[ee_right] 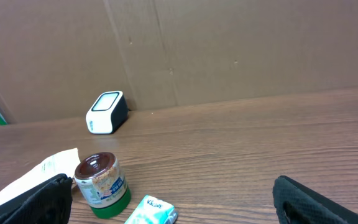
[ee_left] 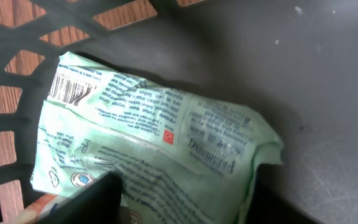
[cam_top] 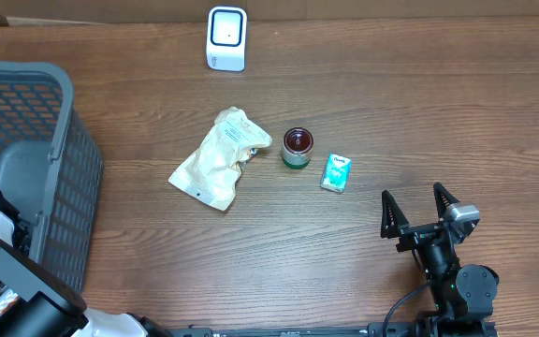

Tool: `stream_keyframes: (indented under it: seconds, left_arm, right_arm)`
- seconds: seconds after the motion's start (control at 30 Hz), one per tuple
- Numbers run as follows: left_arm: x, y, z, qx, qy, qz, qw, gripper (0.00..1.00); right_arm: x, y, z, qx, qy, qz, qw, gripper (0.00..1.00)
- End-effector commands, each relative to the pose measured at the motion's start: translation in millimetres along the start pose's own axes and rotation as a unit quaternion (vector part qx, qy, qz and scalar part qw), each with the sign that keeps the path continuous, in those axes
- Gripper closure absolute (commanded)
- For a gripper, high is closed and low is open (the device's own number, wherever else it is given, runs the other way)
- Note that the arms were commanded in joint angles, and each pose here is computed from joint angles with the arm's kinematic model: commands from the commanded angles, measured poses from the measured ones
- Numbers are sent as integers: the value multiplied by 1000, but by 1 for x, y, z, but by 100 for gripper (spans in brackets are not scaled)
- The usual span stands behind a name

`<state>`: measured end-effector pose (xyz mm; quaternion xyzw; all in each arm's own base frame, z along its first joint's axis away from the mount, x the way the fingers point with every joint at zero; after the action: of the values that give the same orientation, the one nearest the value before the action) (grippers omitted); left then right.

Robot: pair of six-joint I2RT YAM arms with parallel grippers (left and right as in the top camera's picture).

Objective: Scan the item barcode
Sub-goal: 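Reach the left gripper into the basket and grasp the mint wipes pack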

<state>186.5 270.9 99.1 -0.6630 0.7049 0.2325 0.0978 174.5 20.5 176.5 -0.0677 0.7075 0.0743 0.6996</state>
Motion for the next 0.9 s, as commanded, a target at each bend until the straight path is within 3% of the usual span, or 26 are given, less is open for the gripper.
stream_keyframes:
  seconds: [0.0, 0.03, 0.1, 0.33, 0.6, 0.73, 0.87]
  left_arm:
    - [8, 1, 5, -5, 9, 13, 1000, 67]
    - [8, 1, 5, -5, 9, 13, 1000, 83]
    - [7, 1, 5, -5, 8, 12, 1000, 96]
    - [-4, -3, -11, 20, 9, 6, 1000, 96]
    - [-45, -22, -84, 169, 9, 6, 986, 96]
    - [-68, -28, -142, 281, -14, -3, 960, 96]
    - [-84, -28, -215, 422, -49, 4, 905, 96]
  right_arm:
    - [2, 0, 0, -1, -1, 0, 1000, 0]
    - [2, 0, 0, -1, -1, 0, 1000, 0]
    - [2, 0, 0, -1, -1, 0, 1000, 0]
    - [2, 0, 0, -1, -1, 0, 1000, 0]
    - [2, 0, 0, -1, -1, 0, 1000, 0]
    - [2, 0, 0, -1, -1, 0, 1000, 0]
    - [2, 0, 0, -1, -1, 0, 1000, 0]
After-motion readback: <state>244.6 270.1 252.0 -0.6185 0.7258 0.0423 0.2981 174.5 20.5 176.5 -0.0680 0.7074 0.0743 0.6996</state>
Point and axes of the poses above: each gripper's point midway between its finger pads, its own z axis out along the fingers, its own y axis along the line the jaws close on, x = y × z, the point moved 7 cm from there along -z, back along the fingers, and after that the axes turned 11 degrees about -z, right-handed, at the moved point
